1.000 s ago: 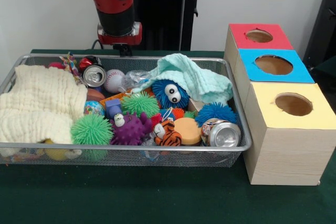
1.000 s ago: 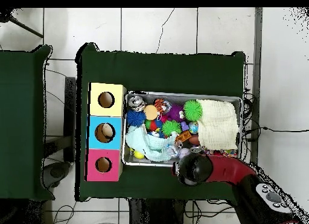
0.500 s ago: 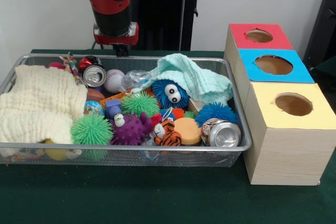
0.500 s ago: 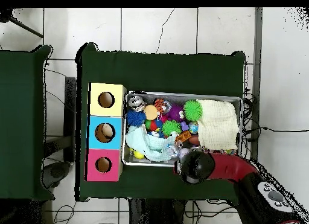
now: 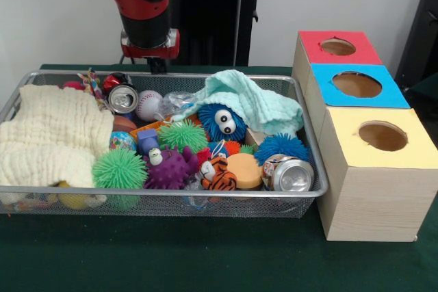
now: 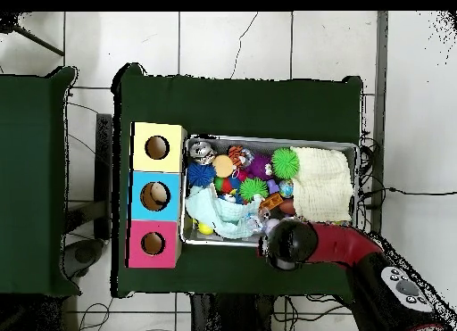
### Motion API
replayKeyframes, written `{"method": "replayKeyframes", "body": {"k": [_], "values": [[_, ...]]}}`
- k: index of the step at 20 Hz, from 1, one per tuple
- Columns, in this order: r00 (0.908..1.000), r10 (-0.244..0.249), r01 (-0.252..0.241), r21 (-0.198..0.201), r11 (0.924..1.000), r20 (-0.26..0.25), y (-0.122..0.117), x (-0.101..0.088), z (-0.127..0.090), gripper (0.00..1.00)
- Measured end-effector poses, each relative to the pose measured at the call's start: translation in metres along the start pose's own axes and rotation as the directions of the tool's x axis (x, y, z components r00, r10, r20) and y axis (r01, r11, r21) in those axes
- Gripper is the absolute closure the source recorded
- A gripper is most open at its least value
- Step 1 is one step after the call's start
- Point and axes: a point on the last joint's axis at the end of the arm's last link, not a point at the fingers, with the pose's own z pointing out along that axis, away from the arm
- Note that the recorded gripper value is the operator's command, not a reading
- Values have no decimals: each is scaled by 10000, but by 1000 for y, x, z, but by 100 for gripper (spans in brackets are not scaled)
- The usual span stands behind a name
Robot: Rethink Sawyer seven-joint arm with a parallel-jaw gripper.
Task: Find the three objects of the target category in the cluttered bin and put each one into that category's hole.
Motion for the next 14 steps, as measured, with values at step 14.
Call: {"method": "replayKeyframes", "body": {"k": [14], "values": [[9981,30,-20,164,9999,-619,0,-8,-9,100]]}}
